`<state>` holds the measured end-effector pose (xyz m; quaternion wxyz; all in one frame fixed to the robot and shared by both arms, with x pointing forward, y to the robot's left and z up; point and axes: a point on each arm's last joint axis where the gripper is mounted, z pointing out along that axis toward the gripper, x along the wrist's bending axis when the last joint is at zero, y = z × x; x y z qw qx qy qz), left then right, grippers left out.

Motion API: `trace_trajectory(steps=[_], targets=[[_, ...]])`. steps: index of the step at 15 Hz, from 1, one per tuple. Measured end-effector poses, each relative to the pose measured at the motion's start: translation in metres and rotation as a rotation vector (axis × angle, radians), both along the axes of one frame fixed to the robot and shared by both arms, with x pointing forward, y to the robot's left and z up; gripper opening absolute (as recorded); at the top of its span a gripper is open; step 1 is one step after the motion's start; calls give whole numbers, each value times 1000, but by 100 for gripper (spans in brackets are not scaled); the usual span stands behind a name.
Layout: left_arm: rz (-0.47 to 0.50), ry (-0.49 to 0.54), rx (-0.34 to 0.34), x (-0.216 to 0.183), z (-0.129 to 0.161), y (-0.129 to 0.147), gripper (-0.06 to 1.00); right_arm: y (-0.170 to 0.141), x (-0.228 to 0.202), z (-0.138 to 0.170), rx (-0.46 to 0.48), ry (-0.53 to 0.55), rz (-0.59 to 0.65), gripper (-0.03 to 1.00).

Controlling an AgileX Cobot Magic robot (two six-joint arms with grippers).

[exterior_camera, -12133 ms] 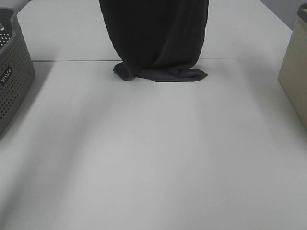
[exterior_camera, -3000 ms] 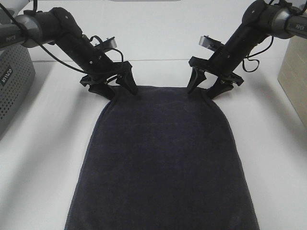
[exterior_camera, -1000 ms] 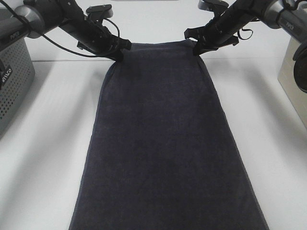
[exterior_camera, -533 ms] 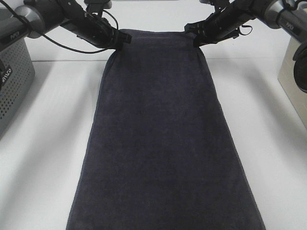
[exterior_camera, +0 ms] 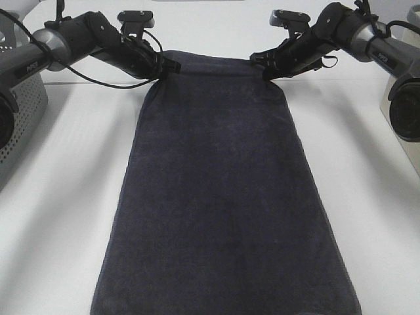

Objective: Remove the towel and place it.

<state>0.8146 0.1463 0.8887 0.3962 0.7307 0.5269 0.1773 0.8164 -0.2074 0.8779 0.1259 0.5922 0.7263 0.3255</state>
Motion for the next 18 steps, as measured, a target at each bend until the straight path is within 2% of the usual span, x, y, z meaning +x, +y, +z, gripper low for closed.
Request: trace_trajectory(steps=[3, 8, 10, 11, 12, 13, 15, 17, 18], targets=[[29, -28, -8, 4, -14, 1, 2, -1, 3, -17, -3, -16, -12, 2], [60, -72, -13, 8, -23, 3, 2, 3, 6, -15, 2, -68, -10, 2], [65, -83, -15, 8, -22, 3, 2, 4, 6, -15, 6, -69, -10, 8], [65, -83, -15, 8, -22, 3, 4, 4, 6, -15, 6, -69, -10, 15], [66, -84, -15, 8, -22, 3, 8, 4, 6, -15, 6, -70, -11, 25], [70, -92, -16, 9, -22, 3, 18, 4, 6, -15, 7, -74, -12, 34], [87, -117, -19, 11, -25, 4, 48, 3, 6, -15, 3, -77, -12, 50], [89, -116, -18, 11, -29, 4, 71, 2, 7, -15, -26, -87, -8, 54], [89, -120, -15, 11, -29, 5, 75, 1, 7, -15, -43, -91, -5, 55]])
